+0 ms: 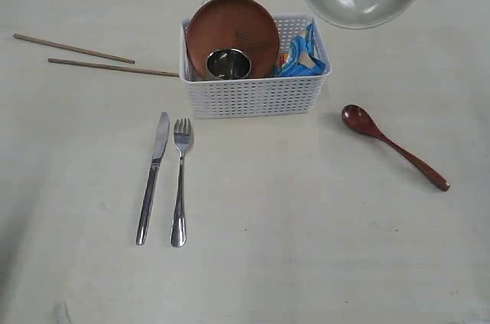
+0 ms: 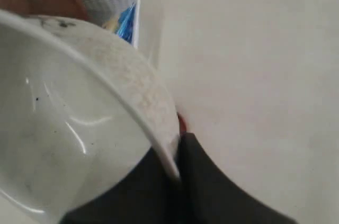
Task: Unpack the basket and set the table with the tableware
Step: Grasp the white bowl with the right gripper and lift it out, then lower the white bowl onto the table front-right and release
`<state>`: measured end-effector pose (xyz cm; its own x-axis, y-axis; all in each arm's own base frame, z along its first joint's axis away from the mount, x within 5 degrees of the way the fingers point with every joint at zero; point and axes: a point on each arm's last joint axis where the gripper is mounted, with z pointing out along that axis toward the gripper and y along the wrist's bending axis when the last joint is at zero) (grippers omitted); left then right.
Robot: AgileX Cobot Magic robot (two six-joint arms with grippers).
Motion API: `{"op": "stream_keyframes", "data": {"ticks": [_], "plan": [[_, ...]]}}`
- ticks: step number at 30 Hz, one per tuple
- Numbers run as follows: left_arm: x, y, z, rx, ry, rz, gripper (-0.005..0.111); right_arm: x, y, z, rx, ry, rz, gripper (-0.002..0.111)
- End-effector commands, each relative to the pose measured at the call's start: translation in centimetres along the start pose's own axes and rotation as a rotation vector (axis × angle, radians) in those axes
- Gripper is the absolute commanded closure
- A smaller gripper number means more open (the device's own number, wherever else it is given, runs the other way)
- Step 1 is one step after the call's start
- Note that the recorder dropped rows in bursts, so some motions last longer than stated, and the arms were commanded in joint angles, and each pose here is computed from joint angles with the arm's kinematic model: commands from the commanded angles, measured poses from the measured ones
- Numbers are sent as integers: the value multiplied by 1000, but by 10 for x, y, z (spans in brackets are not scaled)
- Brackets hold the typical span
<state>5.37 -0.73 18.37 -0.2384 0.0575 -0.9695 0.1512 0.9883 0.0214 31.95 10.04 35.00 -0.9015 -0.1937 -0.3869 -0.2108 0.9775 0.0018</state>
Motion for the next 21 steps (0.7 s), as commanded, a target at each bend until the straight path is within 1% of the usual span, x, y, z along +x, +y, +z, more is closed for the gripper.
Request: {"op": "stream_keyframes", "data": {"ticks": [1, 5, 10, 11, 14, 17, 18, 21], "plan": [[0, 0, 0, -2, -13, -2, 107, 43, -6, -6, -133, 73, 28, 109], [0, 0, 0, -2, -13, -2, 107, 81, -4, 13, -172, 191, 29, 109], [0, 0, 0, -2, -13, -2, 107, 132, 4, 58, -267, 431, 48, 109], [0, 0, 0, -2, -13, -2, 107, 139, 6, 66, -290, 448, 62, 109], [0, 0, 0, -2, -13, -2, 107, 148, 13, 88, -375, 421, 83, 109], [0, 0, 0, -2, -13, -2, 107, 154, 24, 102, -464, 410, 71, 109], [0, 0, 0, -2, -13, -2, 107, 155, 25, 106, -466, 412, 68, 109], [0, 0, 0, -2, -13, -2, 107, 156, 26, 121, -421, 444, 69, 109]]}}
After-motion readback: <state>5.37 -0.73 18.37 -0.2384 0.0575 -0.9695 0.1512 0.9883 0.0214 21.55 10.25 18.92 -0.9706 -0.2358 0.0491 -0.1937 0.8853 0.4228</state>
